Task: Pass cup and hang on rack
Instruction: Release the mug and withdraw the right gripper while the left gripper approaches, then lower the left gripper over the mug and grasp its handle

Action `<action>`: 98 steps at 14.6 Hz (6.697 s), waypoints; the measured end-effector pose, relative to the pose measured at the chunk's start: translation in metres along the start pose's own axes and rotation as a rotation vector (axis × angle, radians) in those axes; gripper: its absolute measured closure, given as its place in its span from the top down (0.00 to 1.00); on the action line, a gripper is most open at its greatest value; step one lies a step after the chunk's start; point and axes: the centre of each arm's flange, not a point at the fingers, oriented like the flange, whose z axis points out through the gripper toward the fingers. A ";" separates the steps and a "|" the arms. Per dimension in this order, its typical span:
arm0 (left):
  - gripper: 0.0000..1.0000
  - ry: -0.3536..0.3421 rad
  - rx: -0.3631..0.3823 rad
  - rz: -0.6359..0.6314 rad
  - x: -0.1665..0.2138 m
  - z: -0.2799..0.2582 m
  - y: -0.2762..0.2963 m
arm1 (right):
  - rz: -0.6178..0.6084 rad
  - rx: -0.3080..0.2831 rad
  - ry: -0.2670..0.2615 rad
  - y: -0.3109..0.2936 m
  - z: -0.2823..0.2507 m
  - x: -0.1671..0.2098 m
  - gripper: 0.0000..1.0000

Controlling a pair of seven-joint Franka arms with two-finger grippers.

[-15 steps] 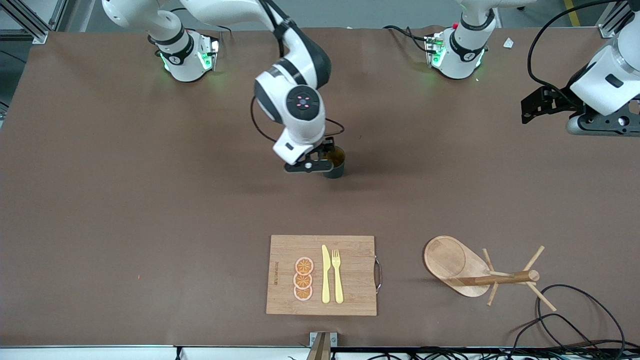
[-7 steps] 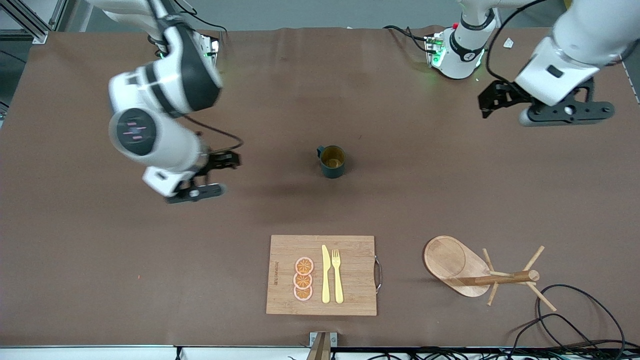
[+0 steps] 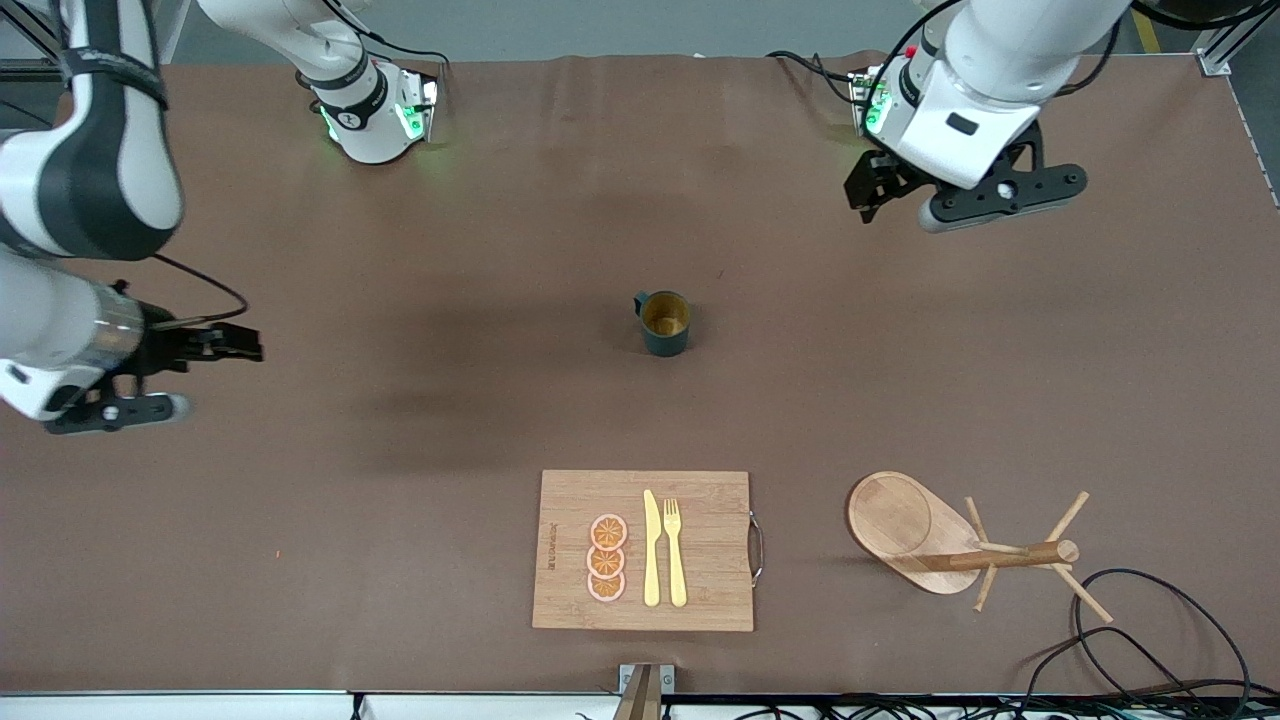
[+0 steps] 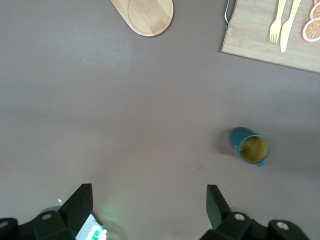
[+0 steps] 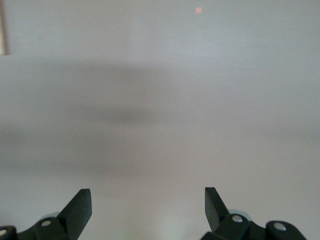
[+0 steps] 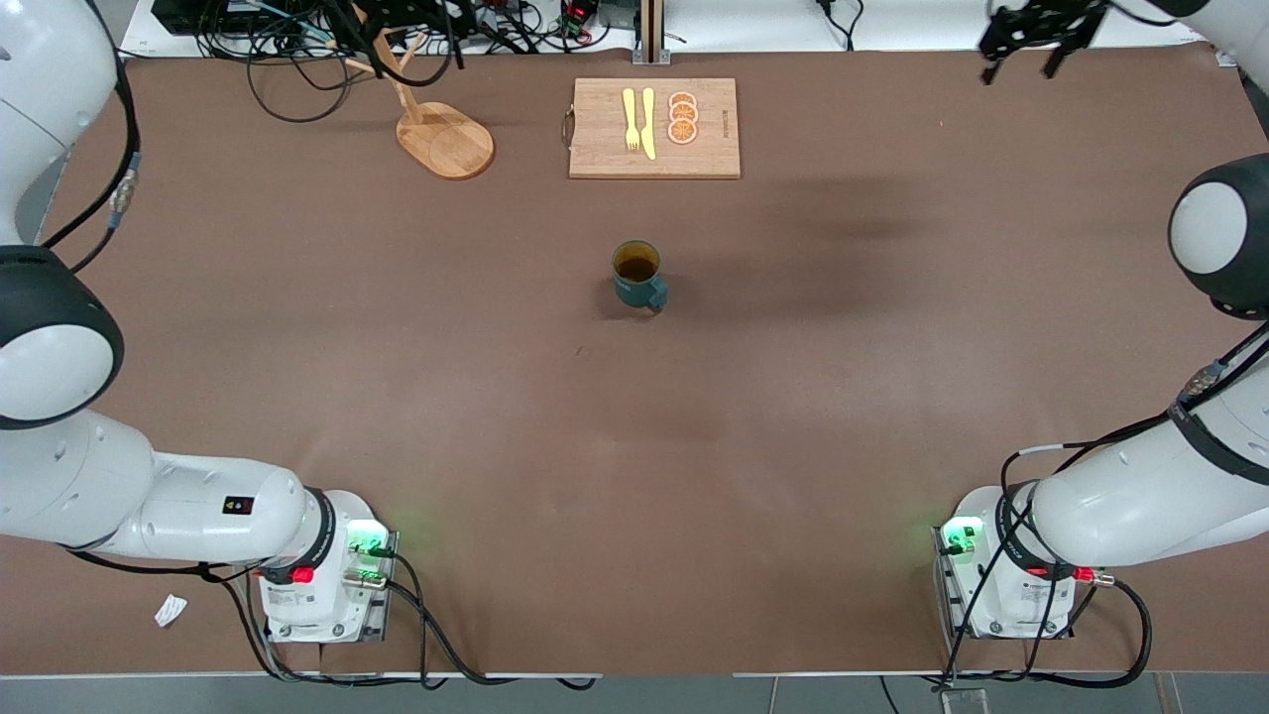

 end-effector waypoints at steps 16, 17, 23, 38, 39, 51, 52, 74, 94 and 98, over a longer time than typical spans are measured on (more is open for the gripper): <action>1.00 0.122 0.146 -0.292 -0.121 0.101 0.175 | 0.067 -0.013 0.095 0.042 -0.078 -0.023 1.00; 1.00 0.129 0.148 -0.311 -0.126 0.107 0.184 | 0.070 -0.012 0.094 0.042 -0.078 -0.023 1.00; 1.00 0.231 0.186 -0.376 -0.165 0.162 0.245 | 0.132 0.009 0.039 0.078 -0.078 -0.042 1.00; 0.99 0.508 0.230 -0.391 -0.260 0.321 0.326 | 0.146 0.045 0.059 0.041 -0.118 -0.118 1.00; 0.99 0.516 0.225 -0.403 -0.262 0.327 0.328 | 0.149 0.045 0.062 0.036 -0.121 -0.120 1.00; 0.91 0.665 0.194 -0.492 -0.267 0.403 0.344 | 0.154 0.046 0.073 0.030 -0.124 -0.125 1.00; 0.91 0.670 0.182 -0.506 -0.263 0.408 0.345 | 0.154 0.046 0.073 0.030 -0.124 -0.125 1.00; 0.74 0.737 0.187 -0.540 -0.244 0.457 0.342 | 0.044 0.040 0.088 0.033 -0.125 -0.124 1.00; 0.65 0.746 0.200 -0.544 -0.239 0.462 0.339 | 0.043 0.041 0.079 0.032 -0.123 -0.124 1.00; 0.63 0.749 0.201 -0.548 -0.237 0.462 0.339 | 0.043 0.041 0.079 0.032 -0.123 -0.124 1.00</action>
